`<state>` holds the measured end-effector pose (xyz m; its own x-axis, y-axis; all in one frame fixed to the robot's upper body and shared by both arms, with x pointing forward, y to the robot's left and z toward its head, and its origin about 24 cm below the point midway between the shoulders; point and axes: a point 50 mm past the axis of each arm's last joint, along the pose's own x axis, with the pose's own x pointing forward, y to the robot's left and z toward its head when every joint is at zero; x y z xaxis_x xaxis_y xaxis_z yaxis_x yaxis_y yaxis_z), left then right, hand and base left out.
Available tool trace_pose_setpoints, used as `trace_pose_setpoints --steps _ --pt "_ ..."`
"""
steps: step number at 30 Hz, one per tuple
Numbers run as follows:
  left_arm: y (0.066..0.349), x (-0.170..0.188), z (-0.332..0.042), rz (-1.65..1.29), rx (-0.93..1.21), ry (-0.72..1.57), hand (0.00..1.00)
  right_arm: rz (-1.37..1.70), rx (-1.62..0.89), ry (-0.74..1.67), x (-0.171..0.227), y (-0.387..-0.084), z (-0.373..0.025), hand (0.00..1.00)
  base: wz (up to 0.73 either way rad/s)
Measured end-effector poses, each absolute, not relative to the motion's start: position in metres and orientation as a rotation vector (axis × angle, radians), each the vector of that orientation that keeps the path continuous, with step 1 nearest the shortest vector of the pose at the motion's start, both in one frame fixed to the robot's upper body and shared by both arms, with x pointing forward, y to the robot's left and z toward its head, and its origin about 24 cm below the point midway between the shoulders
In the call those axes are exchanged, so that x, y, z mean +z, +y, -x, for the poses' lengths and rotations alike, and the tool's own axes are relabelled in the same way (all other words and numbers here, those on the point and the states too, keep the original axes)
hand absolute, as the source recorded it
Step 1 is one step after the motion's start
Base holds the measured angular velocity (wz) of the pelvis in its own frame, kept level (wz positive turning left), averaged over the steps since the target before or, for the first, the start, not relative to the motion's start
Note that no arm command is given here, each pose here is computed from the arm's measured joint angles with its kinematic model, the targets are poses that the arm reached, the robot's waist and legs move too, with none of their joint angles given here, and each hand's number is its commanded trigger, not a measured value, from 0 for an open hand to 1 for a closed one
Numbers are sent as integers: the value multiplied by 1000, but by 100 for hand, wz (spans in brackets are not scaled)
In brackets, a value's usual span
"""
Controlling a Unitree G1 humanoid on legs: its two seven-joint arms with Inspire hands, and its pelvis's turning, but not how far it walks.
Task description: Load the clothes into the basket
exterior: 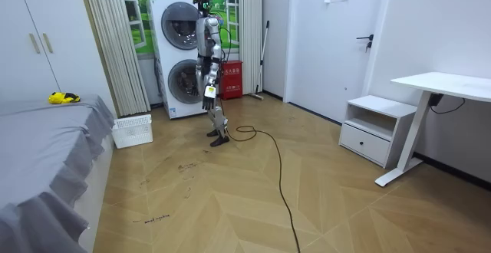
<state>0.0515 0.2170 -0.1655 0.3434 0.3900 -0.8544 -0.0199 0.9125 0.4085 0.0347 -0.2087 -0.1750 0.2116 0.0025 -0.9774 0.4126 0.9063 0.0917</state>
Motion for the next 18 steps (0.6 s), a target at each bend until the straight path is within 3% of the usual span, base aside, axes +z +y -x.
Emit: trace_pose_setpoints --steps 18 --pt "220 -166 -48 -285 315 1217 0 -415 -330 1331 -175 -208 -31 0 0"
